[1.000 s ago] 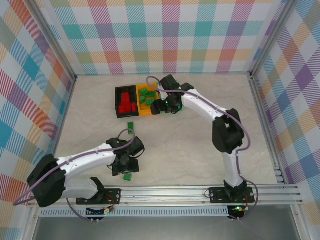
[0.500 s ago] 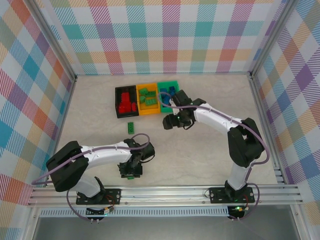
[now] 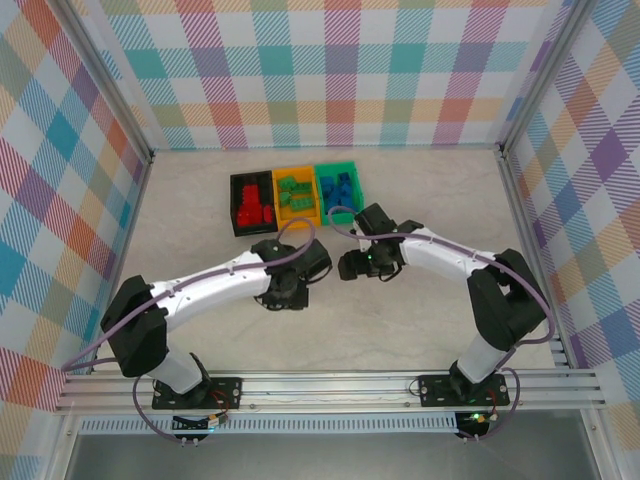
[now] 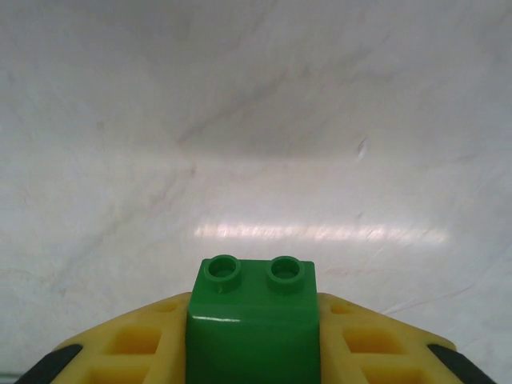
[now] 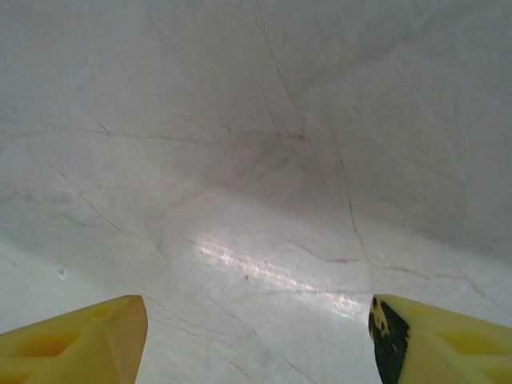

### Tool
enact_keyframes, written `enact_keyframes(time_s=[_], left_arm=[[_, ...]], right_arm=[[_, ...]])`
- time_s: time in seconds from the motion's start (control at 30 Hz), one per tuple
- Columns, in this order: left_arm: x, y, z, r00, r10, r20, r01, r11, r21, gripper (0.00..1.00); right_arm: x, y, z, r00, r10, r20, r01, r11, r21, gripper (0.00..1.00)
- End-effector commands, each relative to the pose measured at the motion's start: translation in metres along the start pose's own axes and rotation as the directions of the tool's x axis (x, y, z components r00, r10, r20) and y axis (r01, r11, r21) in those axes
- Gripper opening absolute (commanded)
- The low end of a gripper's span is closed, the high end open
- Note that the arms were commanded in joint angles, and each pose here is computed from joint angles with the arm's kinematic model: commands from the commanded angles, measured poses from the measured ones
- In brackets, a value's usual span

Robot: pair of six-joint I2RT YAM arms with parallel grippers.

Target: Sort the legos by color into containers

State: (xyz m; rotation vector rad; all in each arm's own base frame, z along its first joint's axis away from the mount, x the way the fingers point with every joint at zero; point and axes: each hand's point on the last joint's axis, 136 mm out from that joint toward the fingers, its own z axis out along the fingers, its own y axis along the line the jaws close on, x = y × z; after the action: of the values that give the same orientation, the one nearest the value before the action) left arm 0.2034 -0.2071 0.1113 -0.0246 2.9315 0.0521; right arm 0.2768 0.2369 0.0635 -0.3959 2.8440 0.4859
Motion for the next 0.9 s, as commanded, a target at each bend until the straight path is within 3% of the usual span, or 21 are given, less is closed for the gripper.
enact_keyframes(time_s=[0.0,0.23,0.43,0.87], left_arm=[[-0.039,0.008,-0.009,0.997,0.007,0.074,-0.004,0.999,-0.036,0.32],[-0.128,-0.011,-0.021,0.983,-0.025,0.183,0.017,0.999,0.043,0.32],[-0.188,-0.013,-0.016,0.975,-0.001,0.222,0.004,1.0,-0.012,0.32],[-0.262,0.005,0.0,0.959,-0.083,0.271,0.073,0.996,0.05,0.36]], right_arm=[[0.006,0.004,-0.003,0.999,0.039,0.015,-0.039,0.998,-0.045,0.74],[0.028,0.003,-0.001,0.996,0.088,-0.003,-0.088,0.992,-0.086,0.74],[0.044,0.0,-0.006,0.993,0.115,-0.005,-0.115,0.989,-0.098,0.74],[0.073,-0.013,-0.016,0.989,0.149,-0.004,-0.149,0.986,-0.076,0.74]])
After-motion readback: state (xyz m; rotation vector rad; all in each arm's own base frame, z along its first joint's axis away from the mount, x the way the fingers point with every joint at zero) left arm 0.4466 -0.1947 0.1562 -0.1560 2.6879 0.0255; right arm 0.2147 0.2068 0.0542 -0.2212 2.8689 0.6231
